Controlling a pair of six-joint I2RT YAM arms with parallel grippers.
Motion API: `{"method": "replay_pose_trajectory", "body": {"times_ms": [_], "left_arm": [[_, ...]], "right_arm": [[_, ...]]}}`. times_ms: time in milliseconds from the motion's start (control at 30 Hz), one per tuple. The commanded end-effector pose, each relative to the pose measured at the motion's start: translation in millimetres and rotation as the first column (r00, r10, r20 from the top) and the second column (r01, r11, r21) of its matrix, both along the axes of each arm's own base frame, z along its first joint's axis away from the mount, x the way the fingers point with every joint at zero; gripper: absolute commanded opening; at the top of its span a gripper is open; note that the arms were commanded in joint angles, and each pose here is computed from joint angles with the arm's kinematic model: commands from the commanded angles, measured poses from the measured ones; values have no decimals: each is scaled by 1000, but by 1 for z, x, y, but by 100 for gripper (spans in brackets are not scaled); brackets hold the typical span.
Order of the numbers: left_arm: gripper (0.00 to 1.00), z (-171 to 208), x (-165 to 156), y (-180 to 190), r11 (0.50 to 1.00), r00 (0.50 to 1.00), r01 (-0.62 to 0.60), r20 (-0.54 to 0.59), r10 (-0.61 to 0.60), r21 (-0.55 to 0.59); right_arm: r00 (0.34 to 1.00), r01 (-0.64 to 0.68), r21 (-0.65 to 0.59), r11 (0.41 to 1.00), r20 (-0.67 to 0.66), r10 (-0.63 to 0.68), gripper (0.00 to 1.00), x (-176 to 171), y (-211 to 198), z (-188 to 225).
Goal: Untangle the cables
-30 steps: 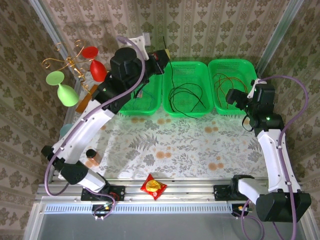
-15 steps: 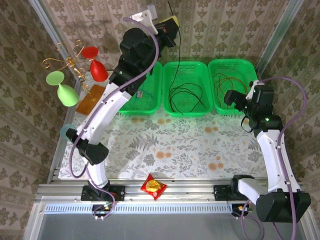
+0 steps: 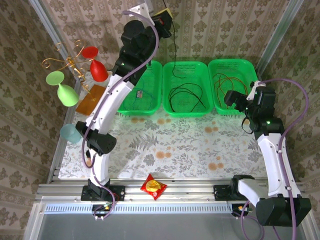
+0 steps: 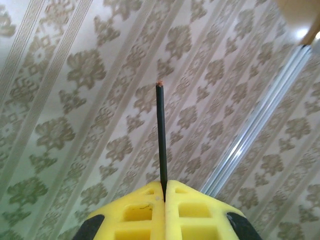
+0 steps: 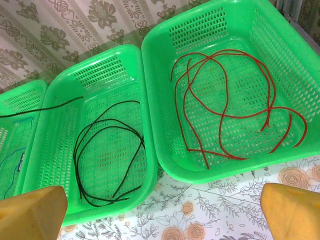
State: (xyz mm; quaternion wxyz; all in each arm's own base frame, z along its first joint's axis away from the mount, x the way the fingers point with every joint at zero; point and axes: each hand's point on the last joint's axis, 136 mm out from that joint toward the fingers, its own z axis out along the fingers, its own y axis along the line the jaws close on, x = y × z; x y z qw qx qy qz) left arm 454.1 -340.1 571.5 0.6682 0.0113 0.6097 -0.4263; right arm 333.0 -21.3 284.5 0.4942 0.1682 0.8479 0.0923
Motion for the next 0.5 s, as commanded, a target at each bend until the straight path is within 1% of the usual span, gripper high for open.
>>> {"method": "replay_pose_trajectory", "body": {"times_ms": [0,67,167,267,300,400,467], "left_arm": [[0,-77,28,-35,993,990,55,-135,-40,107],[0,-123,40,-52,982,971,103,-229,-66,156],[0,-190,50,-73,962,929,174,-359,-90,211],[0,-250,56,-87,946,881,224,-464,-94,233],[0,-266,58,-91,944,864,237,-493,-97,230],[0,-298,59,-103,936,822,283,-555,-126,207],[0,-320,60,-104,931,797,290,-594,-107,221]], "right_arm": [[1000,-4,-25,1000,0,4,100,-6,0,0],[1000,-5,-25,1000,-5,4,100,-6,0,-2],[1000,-5,-23,1000,-10,5,100,-6,0,-4],[1000,-7,-25,1000,-10,6,100,-6,0,-4],[1000,-7,-26,1000,-10,7,100,-6,0,-4],[1000,-7,-28,1000,-10,6,100,-6,0,-4],[1000,-7,-28,1000,-12,6,100,-6,0,-4]]}}
